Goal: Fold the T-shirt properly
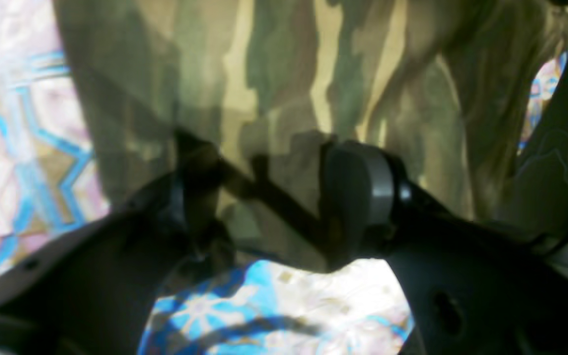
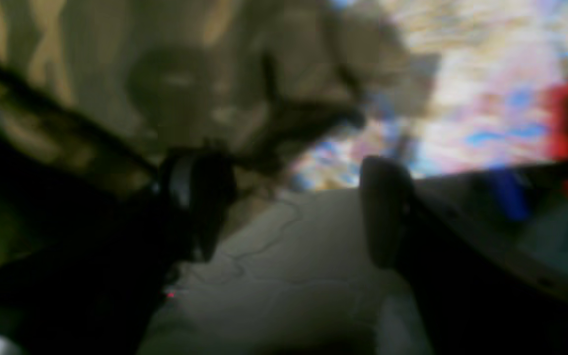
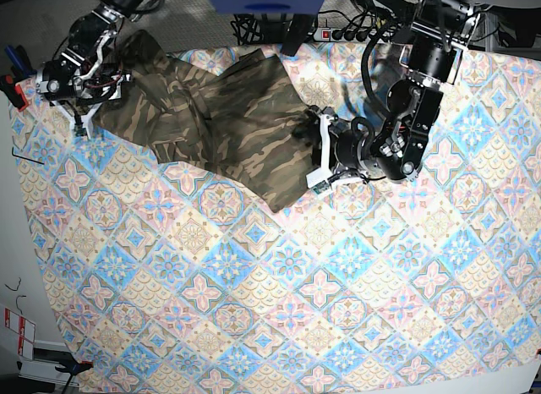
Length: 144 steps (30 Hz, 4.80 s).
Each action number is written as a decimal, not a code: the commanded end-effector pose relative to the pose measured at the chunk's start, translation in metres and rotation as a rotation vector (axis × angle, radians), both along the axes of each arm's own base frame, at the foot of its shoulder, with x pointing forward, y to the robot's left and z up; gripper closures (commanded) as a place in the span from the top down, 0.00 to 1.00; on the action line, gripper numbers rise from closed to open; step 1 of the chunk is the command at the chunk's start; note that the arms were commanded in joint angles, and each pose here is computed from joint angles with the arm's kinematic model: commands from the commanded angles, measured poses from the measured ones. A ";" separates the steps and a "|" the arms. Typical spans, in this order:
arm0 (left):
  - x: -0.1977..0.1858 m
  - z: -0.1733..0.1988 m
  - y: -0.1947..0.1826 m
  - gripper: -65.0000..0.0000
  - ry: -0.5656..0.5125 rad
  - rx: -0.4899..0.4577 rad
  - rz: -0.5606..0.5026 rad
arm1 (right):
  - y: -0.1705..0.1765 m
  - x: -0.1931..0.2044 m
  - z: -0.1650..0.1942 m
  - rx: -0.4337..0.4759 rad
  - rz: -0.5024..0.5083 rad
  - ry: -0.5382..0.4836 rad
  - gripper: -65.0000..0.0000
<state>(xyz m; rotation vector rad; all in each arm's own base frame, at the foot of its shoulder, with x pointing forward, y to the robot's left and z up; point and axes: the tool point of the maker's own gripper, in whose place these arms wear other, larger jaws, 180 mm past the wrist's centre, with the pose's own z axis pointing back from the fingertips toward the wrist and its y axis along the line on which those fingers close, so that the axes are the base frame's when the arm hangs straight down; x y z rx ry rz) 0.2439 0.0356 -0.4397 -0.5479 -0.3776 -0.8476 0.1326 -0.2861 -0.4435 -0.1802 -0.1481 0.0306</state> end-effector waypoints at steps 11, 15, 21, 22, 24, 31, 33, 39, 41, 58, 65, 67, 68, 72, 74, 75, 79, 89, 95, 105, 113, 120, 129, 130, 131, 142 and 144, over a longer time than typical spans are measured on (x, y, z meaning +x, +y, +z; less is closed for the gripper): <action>0.011 0.011 -0.002 0.57 -0.038 -0.022 0.002 | 0.022 0.014 -0.029 0.157 -0.012 -0.114 0.66; 0.011 0.011 -0.002 0.57 -0.038 -0.022 0.002 | 0.013 0.004 -0.033 0.164 -0.067 -0.126 0.66; 0.012 0.011 -0.001 0.57 -0.039 -0.021 0.002 | -0.007 -0.012 -0.030 0.139 -0.155 -0.129 0.66; 0.012 0.011 -0.001 0.57 -0.039 -0.021 0.002 | -0.010 -0.015 -0.030 0.137 -0.167 -0.128 0.66; 0.012 0.011 -0.001 0.57 -0.039 -0.021 0.002 | -0.014 -0.020 -0.030 0.130 -0.187 -0.127 0.66; 0.012 0.011 -0.002 0.57 -0.039 -0.022 0.002 | -0.013 -0.042 -0.043 0.155 -0.230 -0.070 0.66; 0.012 0.011 -0.002 0.57 -0.039 -0.022 0.002 | 0.003 -0.038 -0.051 0.188 -0.182 -0.046 0.65; 0.011 0.011 -0.004 0.57 -0.036 -0.025 0.000 | 0.060 -0.006 -0.062 0.261 0.051 -0.010 0.37; 0.009 0.010 -0.005 0.57 -0.033 -0.027 -0.002 | 0.073 0.001 -0.062 0.271 0.106 -0.009 0.28; -0.013 0.012 -0.059 0.51 0.002 -0.115 -0.067 | 0.045 0.078 -0.017 0.171 0.133 -0.089 0.06; -0.017 -0.017 -0.085 0.51 0.120 -0.105 -0.053 | 0.035 0.113 0.003 0.144 0.141 -0.147 0.06; -0.016 -0.025 -0.095 0.51 0.158 -0.108 -0.043 | 0.036 0.120 0.007 0.143 0.144 -0.164 0.06; -0.012 -0.024 -0.101 0.51 0.154 -0.118 -0.039 | 0.036 0.124 0.010 0.143 0.145 -0.173 0.06; -0.007 -0.021 -0.109 0.51 0.149 -0.140 -0.033 | 0.028 0.133 0.019 0.102 0.148 -0.182 0.06; -0.002 -0.018 -0.109 0.51 0.139 -0.141 -0.035 | 0.026 0.132 0.019 0.086 0.154 -0.173 0.06; -0.002 -0.018 -0.109 0.50 0.140 -0.137 -0.036 | 0.029 0.135 0.021 0.080 0.173 -0.178 0.06; 0.008 -0.018 -0.094 0.50 0.139 -0.133 0.014 | 0.040 0.155 0.044 -0.001 0.321 -0.213 0.06; 0.037 -0.024 0.017 0.50 0.125 0.007 0.204 | 0.105 0.153 0.079 -0.077 0.598 -0.300 0.06; 0.031 -0.007 0.040 0.50 0.054 0.079 0.172 | 0.136 0.149 0.073 -0.053 0.706 -0.286 0.06; 0.061 0.068 0.126 0.51 -0.179 0.175 0.393 | 0.136 0.150 0.073 -0.057 0.705 -0.287 0.07; 0.059 0.071 0.154 0.51 -0.191 0.255 0.380 | 0.069 0.147 0.080 -0.103 0.484 -0.291 0.53; 0.062 0.074 0.166 0.51 -0.220 0.274 0.384 | 0.006 0.115 0.044 -0.044 0.215 -0.206 0.68; 0.069 0.051 0.192 0.58 -0.225 0.393 0.420 | 0.038 0.093 -0.015 0.166 0.112 -0.145 0.68; 0.070 0.050 0.191 0.58 -0.222 0.384 0.422 | 0.043 0.097 -0.014 0.192 0.109 -0.164 0.68; 0.070 0.048 0.191 0.58 -0.214 0.382 0.424 | 0.049 0.099 -0.013 0.226 0.104 -0.183 0.68; 0.063 0.031 0.166 0.58 -0.171 0.369 0.356 | 0.029 0.152 0.043 0.405 -0.011 -0.393 0.68; 0.063 0.030 0.164 0.58 -0.170 0.370 0.345 | 0.024 0.152 0.045 0.405 -0.034 -0.407 0.68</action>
